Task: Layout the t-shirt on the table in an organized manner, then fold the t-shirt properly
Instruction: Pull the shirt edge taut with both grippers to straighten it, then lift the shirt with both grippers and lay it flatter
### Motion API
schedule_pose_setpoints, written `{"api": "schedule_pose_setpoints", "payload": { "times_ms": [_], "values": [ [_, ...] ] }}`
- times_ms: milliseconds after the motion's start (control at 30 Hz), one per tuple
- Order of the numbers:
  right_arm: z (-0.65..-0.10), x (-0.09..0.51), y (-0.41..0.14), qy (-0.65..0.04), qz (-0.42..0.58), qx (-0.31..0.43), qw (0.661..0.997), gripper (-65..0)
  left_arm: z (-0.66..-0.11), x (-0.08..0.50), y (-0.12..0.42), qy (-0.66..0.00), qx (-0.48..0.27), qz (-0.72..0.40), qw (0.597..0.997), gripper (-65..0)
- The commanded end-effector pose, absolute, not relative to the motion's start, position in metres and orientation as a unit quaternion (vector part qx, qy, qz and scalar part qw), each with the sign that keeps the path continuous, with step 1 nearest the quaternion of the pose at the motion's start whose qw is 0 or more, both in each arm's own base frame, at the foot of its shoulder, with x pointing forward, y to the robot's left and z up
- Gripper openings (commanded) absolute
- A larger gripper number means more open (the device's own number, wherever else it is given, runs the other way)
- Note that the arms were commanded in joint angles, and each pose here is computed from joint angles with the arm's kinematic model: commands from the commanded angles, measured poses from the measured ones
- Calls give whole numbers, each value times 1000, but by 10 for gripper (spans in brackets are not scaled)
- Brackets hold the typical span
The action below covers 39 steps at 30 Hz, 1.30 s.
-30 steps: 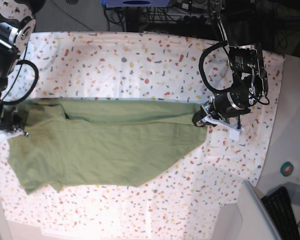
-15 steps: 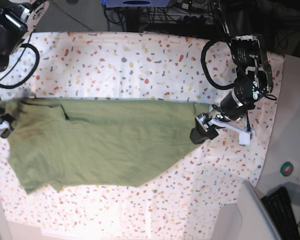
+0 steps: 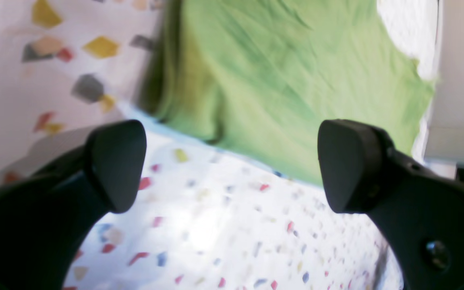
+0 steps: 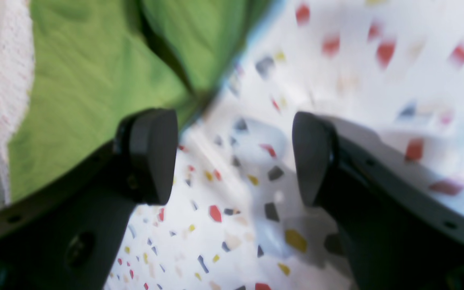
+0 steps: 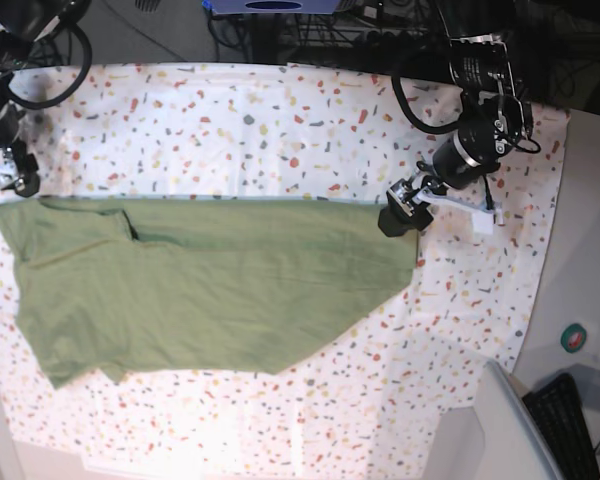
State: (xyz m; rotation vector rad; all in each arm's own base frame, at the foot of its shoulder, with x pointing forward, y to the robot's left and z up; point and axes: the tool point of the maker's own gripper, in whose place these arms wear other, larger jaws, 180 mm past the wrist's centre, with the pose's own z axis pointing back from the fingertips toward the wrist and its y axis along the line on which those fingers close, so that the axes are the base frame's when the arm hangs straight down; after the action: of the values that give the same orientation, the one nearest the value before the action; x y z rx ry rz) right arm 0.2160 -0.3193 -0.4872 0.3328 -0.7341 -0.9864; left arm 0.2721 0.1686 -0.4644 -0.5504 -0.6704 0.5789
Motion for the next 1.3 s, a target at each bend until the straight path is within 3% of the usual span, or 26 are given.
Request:
{"api": "schedule_pose_setpoints", "payload": {
  "times_ms": [0,400,600,700,833,900,1067,1267],
  "values": [
    [-473,231,-340,-372,-455,150,795,-224,-459,283,168,-331,-273,276,860,0],
    [-494,261,-359,-364,-504,165,766,-230,-489,287,154,-282,-290,299,864,0],
    [-496,276,-359,-353,-494,162,778,-231,-497,283,152,-270,-292,305,865,-344],
    [-497,280,-358,-348,-478,150,792,-251,-497,283,152,-270,-291,305,865,-472],
    [-496,281,-358,-348,-475,146,795,-476,-499,282,152,-266,-291,307,866,-650],
    [-496,280,-360,-349,-476,144,794,-642,-498,284,153,-267,-292,306,866,-650],
    [-485,283,-369,-362,-467,138,795,-650,-486,292,156,-284,-293,298,863,-650],
    [-451,276,-377,-364,-412,118,827,-650,-441,299,161,-321,-288,245,868,-650]
  ]
}}
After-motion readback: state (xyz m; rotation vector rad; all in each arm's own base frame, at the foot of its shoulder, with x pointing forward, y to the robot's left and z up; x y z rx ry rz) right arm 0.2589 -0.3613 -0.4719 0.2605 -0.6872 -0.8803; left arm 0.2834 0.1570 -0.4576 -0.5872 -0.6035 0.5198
